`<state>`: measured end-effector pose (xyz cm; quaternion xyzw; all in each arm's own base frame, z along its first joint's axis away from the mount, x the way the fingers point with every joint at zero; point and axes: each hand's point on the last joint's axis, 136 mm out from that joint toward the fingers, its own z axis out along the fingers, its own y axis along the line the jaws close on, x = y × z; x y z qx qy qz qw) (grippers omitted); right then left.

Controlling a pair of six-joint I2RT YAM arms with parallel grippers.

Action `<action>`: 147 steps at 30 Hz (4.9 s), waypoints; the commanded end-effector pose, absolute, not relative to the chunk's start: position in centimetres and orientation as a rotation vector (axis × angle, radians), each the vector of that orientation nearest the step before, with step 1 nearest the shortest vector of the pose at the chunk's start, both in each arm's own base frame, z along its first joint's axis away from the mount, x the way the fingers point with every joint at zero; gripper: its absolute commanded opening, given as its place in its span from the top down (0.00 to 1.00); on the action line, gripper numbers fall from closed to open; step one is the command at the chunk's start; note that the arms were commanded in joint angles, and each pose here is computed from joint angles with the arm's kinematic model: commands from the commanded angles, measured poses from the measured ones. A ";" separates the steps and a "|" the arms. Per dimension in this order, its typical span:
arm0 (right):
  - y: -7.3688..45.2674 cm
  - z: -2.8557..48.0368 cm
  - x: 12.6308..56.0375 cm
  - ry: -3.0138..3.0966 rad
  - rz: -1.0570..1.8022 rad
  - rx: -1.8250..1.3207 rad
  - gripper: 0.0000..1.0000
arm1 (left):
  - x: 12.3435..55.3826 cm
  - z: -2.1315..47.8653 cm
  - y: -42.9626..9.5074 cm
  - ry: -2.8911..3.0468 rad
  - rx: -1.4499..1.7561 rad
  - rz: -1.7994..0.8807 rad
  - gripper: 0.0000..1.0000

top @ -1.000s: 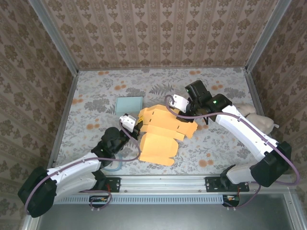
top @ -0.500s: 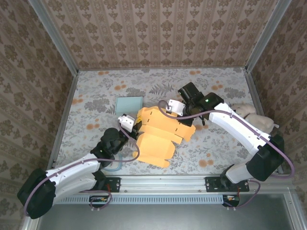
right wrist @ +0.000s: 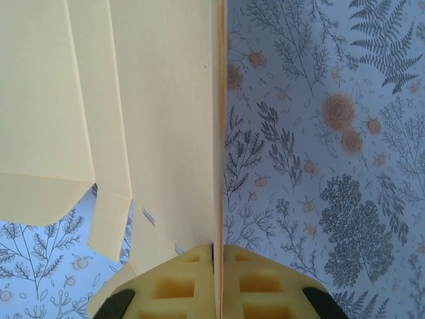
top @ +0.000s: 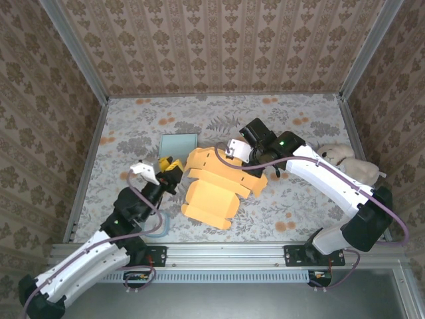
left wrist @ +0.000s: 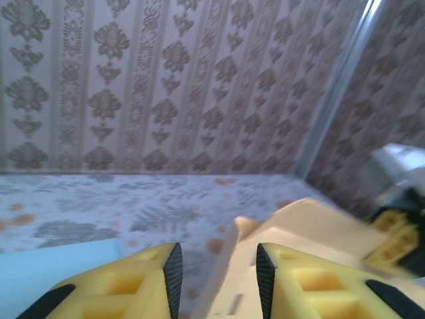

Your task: Fold the paper box

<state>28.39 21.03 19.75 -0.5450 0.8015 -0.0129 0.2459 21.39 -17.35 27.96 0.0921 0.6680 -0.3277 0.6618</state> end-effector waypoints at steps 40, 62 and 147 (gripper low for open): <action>20.8 19.6 26.8 2.053 -0.109 -1.476 1.00 | 25.8 25.0 -20.6 1.890 0.094 -0.710 0.71; 23.0 19.1 27.7 2.058 -0.068 -1.446 1.00 | 23.9 25.9 -27.0 1.860 0.317 -0.894 0.71; 19.9 14.8 33.7 1.985 -0.414 -1.452 1.00 | 24.5 18.5 -14.7 1.907 -0.001 -0.598 0.68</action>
